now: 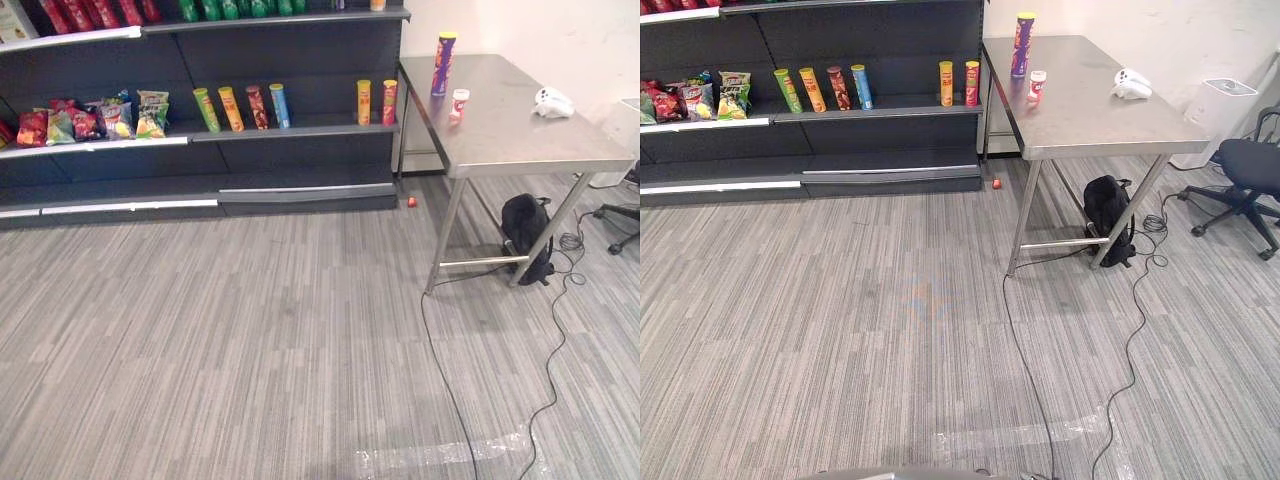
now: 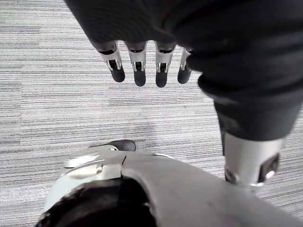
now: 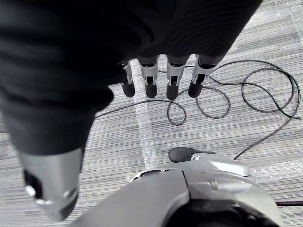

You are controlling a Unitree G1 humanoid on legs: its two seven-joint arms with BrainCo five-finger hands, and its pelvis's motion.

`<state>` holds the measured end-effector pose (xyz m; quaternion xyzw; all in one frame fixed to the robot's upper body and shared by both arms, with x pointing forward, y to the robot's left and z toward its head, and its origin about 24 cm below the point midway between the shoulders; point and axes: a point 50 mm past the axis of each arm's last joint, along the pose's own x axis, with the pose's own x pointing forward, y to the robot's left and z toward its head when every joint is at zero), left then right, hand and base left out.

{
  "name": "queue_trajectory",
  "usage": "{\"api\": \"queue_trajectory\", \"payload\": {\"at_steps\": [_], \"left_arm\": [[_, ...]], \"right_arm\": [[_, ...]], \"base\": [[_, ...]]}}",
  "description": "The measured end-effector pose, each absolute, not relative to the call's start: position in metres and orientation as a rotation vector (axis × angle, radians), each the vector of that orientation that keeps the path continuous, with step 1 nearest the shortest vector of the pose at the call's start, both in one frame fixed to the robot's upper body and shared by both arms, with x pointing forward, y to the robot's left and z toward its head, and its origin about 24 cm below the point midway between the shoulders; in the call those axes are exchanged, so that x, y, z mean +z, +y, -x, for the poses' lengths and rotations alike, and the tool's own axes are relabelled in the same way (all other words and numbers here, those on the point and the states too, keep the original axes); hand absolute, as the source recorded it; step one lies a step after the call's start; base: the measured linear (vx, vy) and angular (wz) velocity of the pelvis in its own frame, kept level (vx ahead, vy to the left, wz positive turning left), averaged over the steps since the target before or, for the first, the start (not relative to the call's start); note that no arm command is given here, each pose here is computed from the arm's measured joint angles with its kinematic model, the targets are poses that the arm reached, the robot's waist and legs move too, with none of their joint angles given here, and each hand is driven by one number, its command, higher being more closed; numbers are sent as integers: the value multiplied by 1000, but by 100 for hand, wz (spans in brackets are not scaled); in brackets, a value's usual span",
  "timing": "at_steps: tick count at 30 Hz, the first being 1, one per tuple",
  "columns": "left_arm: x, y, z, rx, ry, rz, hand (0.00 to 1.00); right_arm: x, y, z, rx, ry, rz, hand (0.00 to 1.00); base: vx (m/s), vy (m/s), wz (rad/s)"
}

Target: Put the gum and the chips on the shelf.

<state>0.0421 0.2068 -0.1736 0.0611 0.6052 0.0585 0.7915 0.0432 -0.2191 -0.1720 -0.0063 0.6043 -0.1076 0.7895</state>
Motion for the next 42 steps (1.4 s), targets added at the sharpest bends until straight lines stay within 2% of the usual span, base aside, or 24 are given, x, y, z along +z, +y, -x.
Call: {"api": "queue_trajectory", "payload": {"at_steps": [42], "left_arm": [[-174, 209, -43, 152, 1306, -98, 0]], "right_arm": [[-171, -218, -53, -231, 1261, -51, 0]], "base": [[-11, -3, 0]]}}
